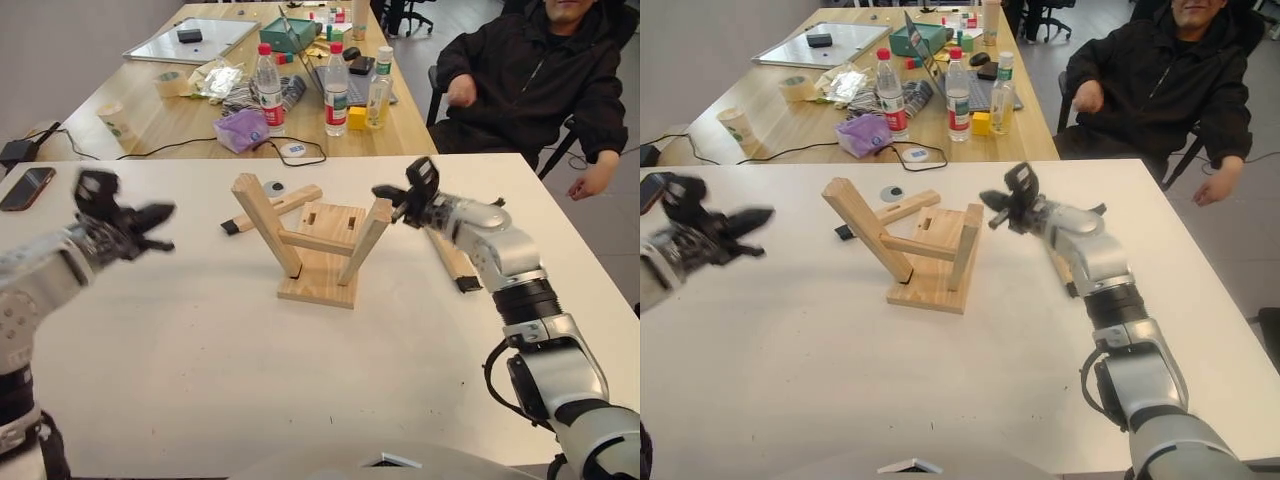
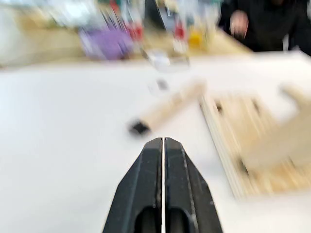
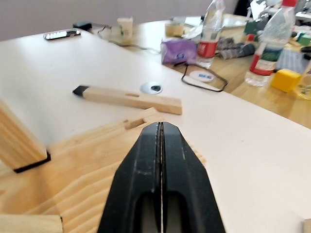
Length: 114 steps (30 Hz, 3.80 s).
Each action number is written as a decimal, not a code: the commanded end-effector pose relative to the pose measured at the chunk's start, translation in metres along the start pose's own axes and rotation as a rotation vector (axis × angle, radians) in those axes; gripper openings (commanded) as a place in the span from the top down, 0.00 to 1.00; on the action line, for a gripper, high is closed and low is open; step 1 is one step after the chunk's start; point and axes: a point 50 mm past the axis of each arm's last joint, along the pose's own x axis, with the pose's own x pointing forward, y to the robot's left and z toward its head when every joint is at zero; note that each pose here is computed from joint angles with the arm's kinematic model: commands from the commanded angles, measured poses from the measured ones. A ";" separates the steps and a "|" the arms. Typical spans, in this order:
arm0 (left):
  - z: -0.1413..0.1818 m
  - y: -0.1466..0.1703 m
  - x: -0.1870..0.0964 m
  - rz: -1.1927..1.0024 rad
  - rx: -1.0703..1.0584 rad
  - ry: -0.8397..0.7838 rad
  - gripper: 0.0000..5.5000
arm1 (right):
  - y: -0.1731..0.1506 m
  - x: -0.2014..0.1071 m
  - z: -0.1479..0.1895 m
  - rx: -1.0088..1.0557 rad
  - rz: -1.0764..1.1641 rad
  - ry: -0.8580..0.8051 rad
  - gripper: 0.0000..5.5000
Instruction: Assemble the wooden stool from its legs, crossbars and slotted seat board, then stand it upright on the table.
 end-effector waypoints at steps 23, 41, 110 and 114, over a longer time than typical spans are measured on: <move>-0.081 -0.083 0.093 -0.319 -0.015 0.198 0.99 | -0.004 0.042 -0.014 -0.273 0.085 0.176 1.00; -0.071 -0.109 0.098 -0.364 -0.037 0.141 0.99 | 0.007 0.037 -0.072 -0.275 0.108 0.678 1.00; -0.082 -0.073 0.061 -0.242 0.025 0.308 0.99 | -0.002 -0.059 -0.010 -0.190 0.286 0.629 1.00; -0.103 -0.092 0.077 -0.260 -0.026 0.394 0.99 | -0.001 -0.059 -0.050 -0.226 0.237 0.664 1.00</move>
